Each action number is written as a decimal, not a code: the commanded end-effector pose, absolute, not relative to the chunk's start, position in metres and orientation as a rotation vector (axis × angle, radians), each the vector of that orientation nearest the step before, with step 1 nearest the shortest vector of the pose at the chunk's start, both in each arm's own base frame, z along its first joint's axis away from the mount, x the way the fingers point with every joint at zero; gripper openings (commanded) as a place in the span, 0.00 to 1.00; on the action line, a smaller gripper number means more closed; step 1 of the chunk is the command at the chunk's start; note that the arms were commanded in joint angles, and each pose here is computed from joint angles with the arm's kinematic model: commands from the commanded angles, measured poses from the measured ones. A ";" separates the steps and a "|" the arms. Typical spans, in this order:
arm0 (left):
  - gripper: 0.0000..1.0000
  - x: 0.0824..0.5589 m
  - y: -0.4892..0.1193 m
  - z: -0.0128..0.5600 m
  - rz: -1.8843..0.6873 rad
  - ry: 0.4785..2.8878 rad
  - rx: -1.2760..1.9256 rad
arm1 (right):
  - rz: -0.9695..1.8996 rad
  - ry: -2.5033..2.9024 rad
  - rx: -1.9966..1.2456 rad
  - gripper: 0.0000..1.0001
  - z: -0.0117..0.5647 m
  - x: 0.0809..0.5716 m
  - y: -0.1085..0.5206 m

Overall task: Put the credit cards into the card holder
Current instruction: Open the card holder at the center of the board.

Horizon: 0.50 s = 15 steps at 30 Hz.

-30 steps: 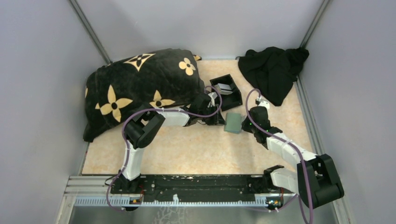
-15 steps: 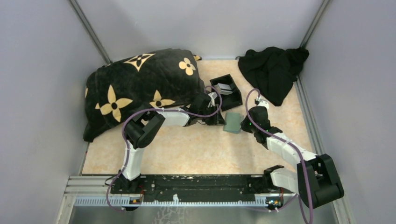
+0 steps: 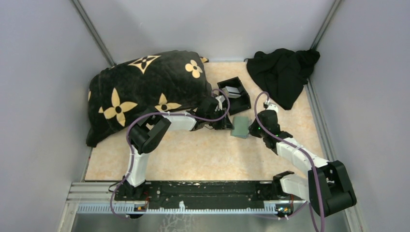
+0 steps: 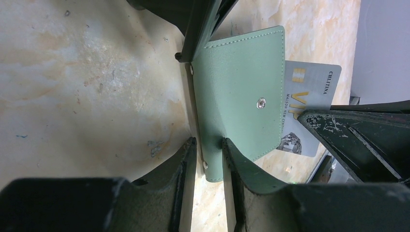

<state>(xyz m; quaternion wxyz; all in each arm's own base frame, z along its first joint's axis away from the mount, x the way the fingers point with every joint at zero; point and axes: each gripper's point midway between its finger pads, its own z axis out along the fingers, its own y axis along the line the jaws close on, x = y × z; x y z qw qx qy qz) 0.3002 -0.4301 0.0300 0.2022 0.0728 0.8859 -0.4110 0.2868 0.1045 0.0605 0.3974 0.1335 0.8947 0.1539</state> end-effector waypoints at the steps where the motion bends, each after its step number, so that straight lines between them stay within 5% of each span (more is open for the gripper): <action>1: 0.33 0.284 -0.416 -0.005 -1.064 2.583 0.215 | 0.474 2.159 0.327 0.00 0.096 0.307 0.115; 15: 0.32 0.278 -0.408 -0.010 -1.057 2.598 0.196 | 0.537 2.122 0.328 0.00 0.107 0.308 0.122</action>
